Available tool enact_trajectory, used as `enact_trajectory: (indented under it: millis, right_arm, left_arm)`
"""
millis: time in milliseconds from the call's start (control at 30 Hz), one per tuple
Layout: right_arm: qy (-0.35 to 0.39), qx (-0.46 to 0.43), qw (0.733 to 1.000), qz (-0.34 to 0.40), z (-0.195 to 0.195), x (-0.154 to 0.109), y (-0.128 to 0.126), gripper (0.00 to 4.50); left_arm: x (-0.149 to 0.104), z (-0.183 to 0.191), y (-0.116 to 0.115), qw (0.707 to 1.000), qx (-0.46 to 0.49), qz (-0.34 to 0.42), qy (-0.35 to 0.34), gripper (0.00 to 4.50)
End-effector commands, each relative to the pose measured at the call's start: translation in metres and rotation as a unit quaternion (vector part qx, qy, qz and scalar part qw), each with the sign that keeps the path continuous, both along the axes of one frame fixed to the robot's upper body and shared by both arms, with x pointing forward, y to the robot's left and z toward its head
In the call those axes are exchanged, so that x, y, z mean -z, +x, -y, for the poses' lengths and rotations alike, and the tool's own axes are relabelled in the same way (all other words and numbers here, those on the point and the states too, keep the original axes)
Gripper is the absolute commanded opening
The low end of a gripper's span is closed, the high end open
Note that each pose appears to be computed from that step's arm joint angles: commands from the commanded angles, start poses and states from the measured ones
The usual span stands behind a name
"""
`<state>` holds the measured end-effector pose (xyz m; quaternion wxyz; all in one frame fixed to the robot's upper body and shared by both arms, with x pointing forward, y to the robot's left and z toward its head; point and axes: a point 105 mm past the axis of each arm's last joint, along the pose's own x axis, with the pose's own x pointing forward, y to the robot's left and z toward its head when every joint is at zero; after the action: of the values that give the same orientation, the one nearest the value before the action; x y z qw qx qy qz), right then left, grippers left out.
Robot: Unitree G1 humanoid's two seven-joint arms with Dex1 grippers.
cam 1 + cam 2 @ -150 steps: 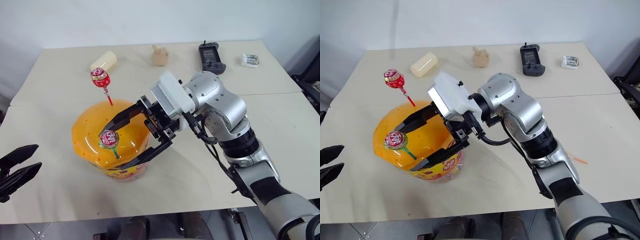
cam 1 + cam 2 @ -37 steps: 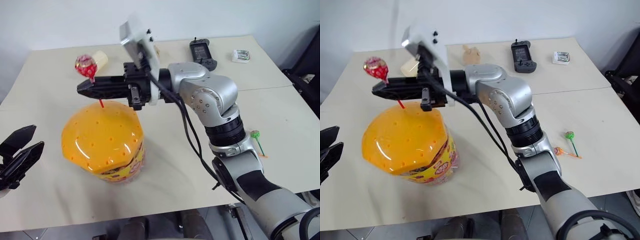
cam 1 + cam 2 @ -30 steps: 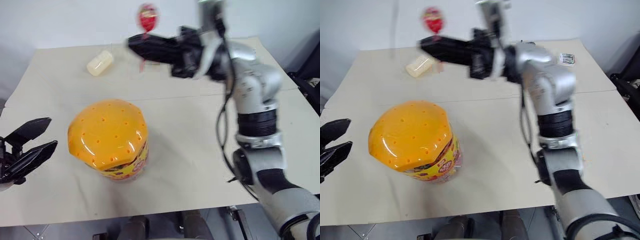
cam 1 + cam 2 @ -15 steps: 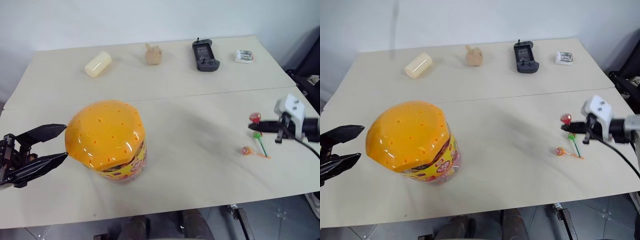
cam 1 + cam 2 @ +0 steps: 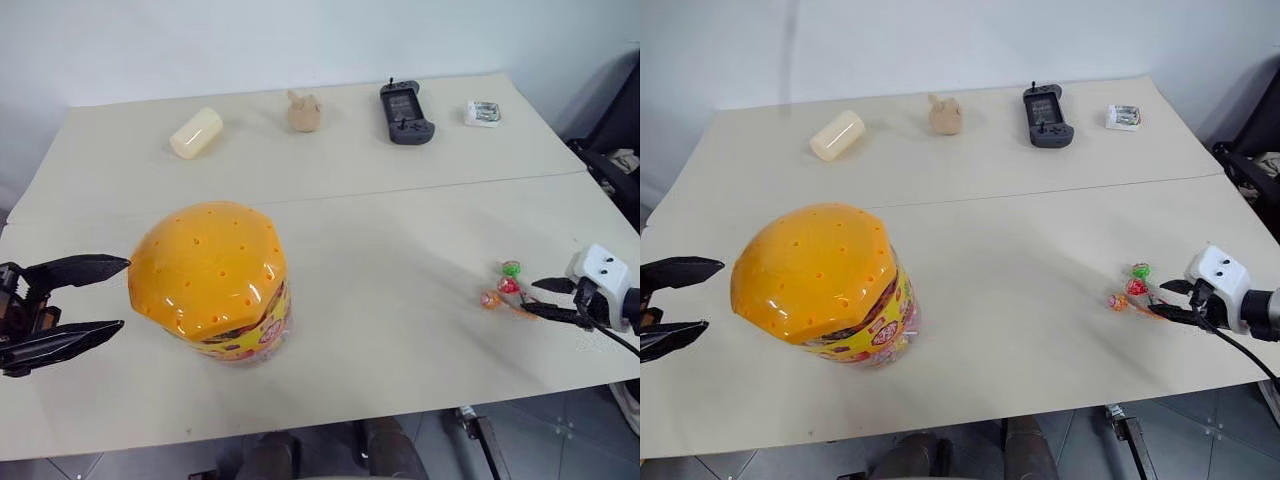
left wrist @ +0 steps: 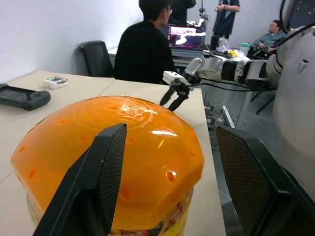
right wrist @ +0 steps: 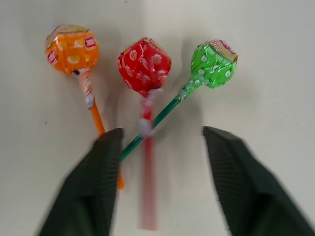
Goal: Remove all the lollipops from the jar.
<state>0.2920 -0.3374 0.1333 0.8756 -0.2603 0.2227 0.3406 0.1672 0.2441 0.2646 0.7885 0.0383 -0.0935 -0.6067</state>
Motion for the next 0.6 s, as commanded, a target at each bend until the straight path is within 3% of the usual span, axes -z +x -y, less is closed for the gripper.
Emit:
enact_trajectory:
  millis: [33, 67, 200, 300, 367, 467, 600]
  right_arm:
    - [0.039, -0.039, 0.997, 0.05, -0.011, -0.026, 0.002, 4.06]
    - [0.047, -0.047, 0.996, 0.055, -0.014, -0.029, 0.002, 4.43]
    - [0.123, -0.097, 0.98, 0.122, -0.032, -0.057, 0.0, 4.47]
    - [0.162, -0.125, 0.966, 0.158, -0.053, -0.076, 0.0, 4.47]
    - [0.186, -0.187, 0.944, 0.198, -0.091, -0.093, -0.005, 4.47]
    - [0.193, -0.277, 0.918, 0.211, -0.141, -0.093, -0.021, 4.47]
    - [0.201, -0.284, 0.907, 0.238, -0.171, -0.083, -0.013, 4.47]
  left_arm:
    - [-0.003, -0.01, 0.0, 1.0, -0.028, 0.002, -0.002, 3.05]
    - [-0.002, -0.012, 0.001, 0.999, -0.034, -0.002, -0.005, 3.05]
    - [0.024, -0.045, 0.018, 0.985, -0.151, -0.079, 0.002, 3.05]
    - [0.042, -0.067, 0.021, 0.971, -0.218, -0.094, 0.021, 3.05]
    - [0.053, -0.084, 0.024, 0.957, -0.273, -0.096, 0.03, 3.05]
    - [0.073, -0.104, 0.028, 0.934, -0.338, -0.103, 0.054, 3.05]
    - [0.08, -0.113, 0.036, 0.915, -0.394, -0.067, 0.046, 3.05]
